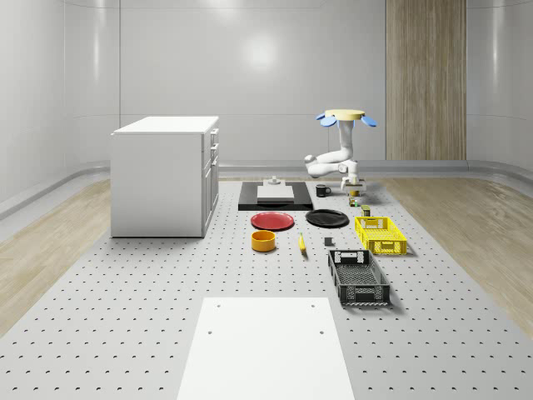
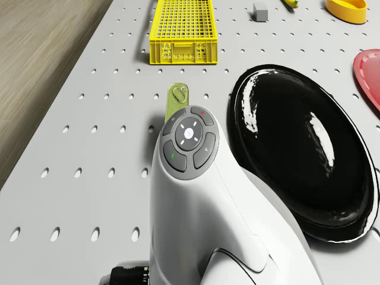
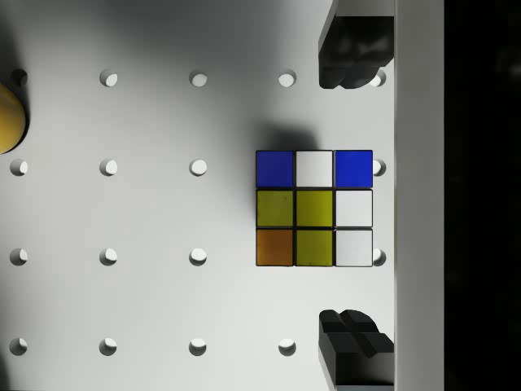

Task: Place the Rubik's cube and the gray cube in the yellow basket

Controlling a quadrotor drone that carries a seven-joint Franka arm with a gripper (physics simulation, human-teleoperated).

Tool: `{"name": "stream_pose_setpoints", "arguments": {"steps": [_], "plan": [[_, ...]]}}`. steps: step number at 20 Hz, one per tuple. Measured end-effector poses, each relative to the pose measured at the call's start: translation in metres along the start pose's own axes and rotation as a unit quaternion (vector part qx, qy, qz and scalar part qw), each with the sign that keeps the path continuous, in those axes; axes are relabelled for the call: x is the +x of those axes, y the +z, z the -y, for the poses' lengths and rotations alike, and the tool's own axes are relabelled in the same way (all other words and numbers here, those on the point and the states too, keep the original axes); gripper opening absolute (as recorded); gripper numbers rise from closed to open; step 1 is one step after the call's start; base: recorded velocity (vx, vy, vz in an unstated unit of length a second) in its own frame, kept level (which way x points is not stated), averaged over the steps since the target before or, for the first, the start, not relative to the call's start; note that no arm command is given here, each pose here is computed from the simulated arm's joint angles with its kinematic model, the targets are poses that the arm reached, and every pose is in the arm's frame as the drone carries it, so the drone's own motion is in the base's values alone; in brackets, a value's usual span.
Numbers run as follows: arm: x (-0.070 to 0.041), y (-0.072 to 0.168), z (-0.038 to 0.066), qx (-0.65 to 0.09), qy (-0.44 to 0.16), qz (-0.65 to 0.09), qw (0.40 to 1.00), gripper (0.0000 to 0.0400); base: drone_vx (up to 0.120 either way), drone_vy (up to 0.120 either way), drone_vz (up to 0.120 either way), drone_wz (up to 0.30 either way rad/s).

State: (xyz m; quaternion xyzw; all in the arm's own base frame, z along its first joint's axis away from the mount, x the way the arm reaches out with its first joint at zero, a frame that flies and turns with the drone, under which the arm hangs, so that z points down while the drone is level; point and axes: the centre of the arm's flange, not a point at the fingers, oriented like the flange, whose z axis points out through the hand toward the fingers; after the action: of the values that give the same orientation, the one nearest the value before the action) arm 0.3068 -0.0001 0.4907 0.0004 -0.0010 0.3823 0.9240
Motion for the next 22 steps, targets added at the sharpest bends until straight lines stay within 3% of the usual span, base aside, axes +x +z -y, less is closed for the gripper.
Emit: {"name": "stream_pose_setpoints", "arguments": {"steps": [22], "plan": [[0.004, 0.044, -0.004, 0.0, 0.0, 0.0, 1.0, 0.04, 0.0, 0.0, -0.002, 0.0]]}}
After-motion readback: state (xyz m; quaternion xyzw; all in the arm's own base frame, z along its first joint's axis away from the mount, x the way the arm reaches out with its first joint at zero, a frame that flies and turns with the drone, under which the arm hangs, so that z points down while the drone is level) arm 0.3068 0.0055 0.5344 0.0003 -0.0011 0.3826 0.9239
